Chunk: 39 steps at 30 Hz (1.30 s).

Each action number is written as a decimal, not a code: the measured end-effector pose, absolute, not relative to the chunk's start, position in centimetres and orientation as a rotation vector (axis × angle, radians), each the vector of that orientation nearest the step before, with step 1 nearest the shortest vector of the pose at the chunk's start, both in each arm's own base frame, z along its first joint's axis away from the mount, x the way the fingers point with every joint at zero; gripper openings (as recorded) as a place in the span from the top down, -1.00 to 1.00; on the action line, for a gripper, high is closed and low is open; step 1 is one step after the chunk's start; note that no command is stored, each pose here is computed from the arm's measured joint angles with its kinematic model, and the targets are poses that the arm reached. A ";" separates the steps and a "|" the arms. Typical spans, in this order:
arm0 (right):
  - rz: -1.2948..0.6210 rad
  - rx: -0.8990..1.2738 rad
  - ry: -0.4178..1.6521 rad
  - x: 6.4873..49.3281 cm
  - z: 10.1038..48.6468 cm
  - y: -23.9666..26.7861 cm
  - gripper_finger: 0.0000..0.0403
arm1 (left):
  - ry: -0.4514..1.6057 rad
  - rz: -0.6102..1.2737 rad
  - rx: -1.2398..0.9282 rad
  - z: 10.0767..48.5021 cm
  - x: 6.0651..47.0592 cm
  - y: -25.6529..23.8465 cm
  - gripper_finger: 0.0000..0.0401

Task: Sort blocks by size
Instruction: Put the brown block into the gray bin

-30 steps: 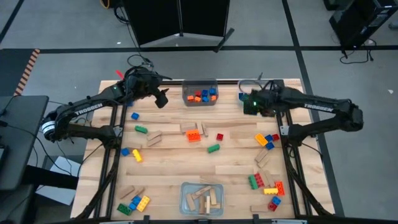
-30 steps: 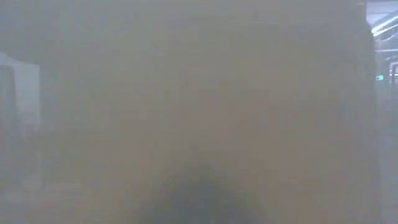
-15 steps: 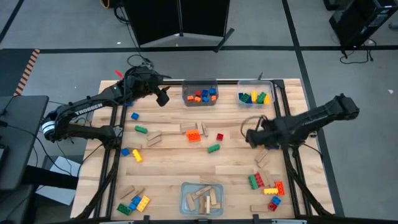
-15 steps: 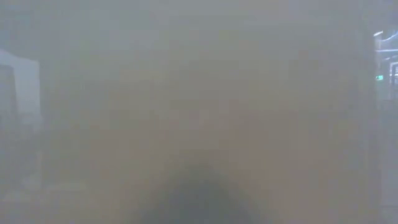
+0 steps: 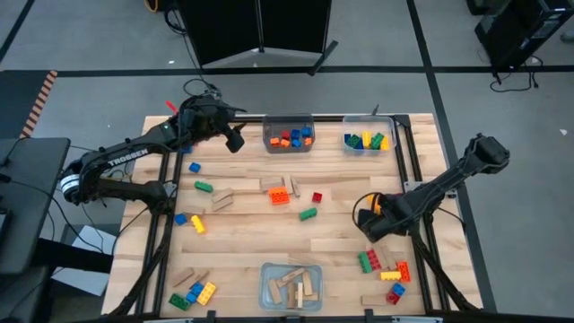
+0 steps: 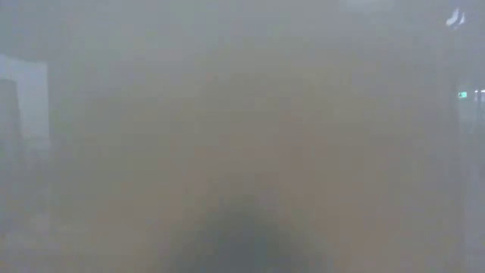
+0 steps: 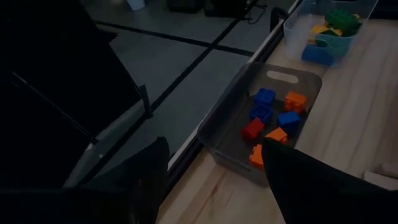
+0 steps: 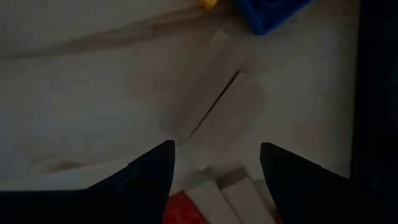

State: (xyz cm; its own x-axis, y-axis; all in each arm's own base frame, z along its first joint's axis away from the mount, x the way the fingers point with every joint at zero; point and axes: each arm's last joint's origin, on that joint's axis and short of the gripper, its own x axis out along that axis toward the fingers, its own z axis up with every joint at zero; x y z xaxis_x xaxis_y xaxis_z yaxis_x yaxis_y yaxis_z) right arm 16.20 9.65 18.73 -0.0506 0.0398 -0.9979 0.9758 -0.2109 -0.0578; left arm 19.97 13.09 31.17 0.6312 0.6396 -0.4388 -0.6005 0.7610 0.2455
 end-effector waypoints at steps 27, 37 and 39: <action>-1.441 1.306 1.332 18.3 14.1 12.1 -0.28 | 0.444 0.721 0.102 32.0 20.3 13.3 -0.32; -1.475 1.320 1.433 17.0 15.0 13.0 -0.25 | 0.432 0.724 0.105 32.1 20.3 13.3 -0.32; -1.463 1.350 1.408 17.1 15.4 13.2 -0.26 | 0.432 0.723 0.105 32.1 20.3 13.3 -0.32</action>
State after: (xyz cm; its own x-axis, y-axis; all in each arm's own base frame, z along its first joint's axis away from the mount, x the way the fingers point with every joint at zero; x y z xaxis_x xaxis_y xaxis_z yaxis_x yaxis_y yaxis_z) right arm 17.07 13.15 15.40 -0.2224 0.1751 -0.9591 0.9516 -0.1749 -0.2526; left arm 20.31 13.30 32.08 0.6659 0.6609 -0.3462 -0.6183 0.7485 0.2395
